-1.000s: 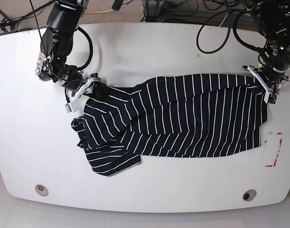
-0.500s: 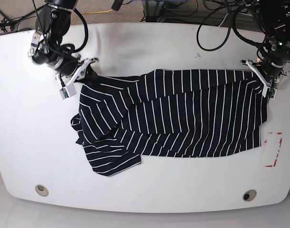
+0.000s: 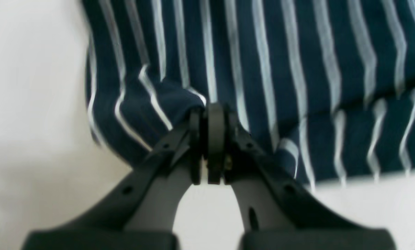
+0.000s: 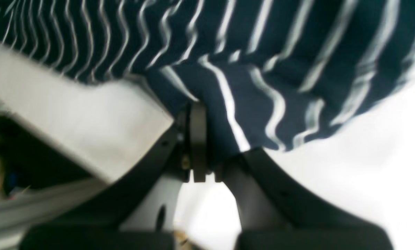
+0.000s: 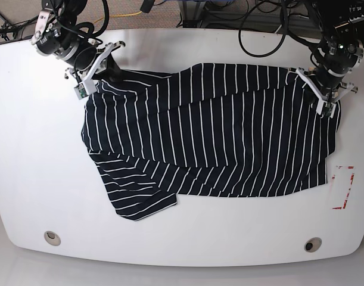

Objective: Fold the T-shirt properly
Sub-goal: 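Shift the right gripper along the shirt edge toward the left gripper, then lower the shirt with both grippers and release it onto the table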

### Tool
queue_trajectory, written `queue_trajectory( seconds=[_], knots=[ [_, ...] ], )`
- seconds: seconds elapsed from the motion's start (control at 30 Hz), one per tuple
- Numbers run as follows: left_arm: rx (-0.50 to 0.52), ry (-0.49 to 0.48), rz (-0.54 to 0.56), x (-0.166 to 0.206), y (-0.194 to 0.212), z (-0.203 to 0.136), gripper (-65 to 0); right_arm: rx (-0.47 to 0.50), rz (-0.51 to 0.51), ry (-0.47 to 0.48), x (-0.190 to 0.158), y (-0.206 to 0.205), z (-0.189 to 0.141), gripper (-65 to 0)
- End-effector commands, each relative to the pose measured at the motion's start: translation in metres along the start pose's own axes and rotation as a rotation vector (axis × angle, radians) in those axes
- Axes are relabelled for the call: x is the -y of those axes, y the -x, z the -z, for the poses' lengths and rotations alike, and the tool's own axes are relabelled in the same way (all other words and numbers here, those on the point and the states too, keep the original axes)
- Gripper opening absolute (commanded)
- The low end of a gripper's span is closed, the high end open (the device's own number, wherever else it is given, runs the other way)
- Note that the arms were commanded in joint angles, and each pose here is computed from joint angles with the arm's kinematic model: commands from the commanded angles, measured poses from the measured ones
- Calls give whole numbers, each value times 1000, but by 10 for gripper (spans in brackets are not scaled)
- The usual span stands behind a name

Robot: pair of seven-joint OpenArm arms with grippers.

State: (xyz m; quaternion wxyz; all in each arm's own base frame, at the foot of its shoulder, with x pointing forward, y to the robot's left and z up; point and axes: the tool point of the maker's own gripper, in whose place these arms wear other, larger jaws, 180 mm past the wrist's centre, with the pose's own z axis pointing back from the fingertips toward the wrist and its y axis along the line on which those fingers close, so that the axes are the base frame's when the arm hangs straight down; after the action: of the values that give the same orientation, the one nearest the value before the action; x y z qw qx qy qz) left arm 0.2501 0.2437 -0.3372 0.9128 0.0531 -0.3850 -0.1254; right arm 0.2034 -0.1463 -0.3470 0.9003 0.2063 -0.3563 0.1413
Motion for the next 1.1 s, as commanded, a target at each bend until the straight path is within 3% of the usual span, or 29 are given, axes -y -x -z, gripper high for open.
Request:
queue_trajectory(
  seconds=[0.0, 0.37, 0.53, 0.77, 0.9, 1.07],
  knots=[
    [126, 13, 19, 3, -39, 0, -650, 97, -54, 7, 5, -35, -3, -650],
    [346, -53, -2, -20, -136, 0, -650, 262, -193, 68, 42, -131, -6, -650],
    [391, -112, 10, -44, -175, -9, -650, 317, -219, 95, 64, -170, -10, -650],
    [537, -199, -62, -78, -248, -37, -650, 411, -231, 133, 105, -244, -25, -650],
    [639, -240, -104, -96, -292, -65, -650, 448, -320, 147, 110, -301, -40, -650],
    [733, -308, -59, -108, -340, -101, -650, 508, -411, 180, 110, -368, -71, -650]
  ],
)
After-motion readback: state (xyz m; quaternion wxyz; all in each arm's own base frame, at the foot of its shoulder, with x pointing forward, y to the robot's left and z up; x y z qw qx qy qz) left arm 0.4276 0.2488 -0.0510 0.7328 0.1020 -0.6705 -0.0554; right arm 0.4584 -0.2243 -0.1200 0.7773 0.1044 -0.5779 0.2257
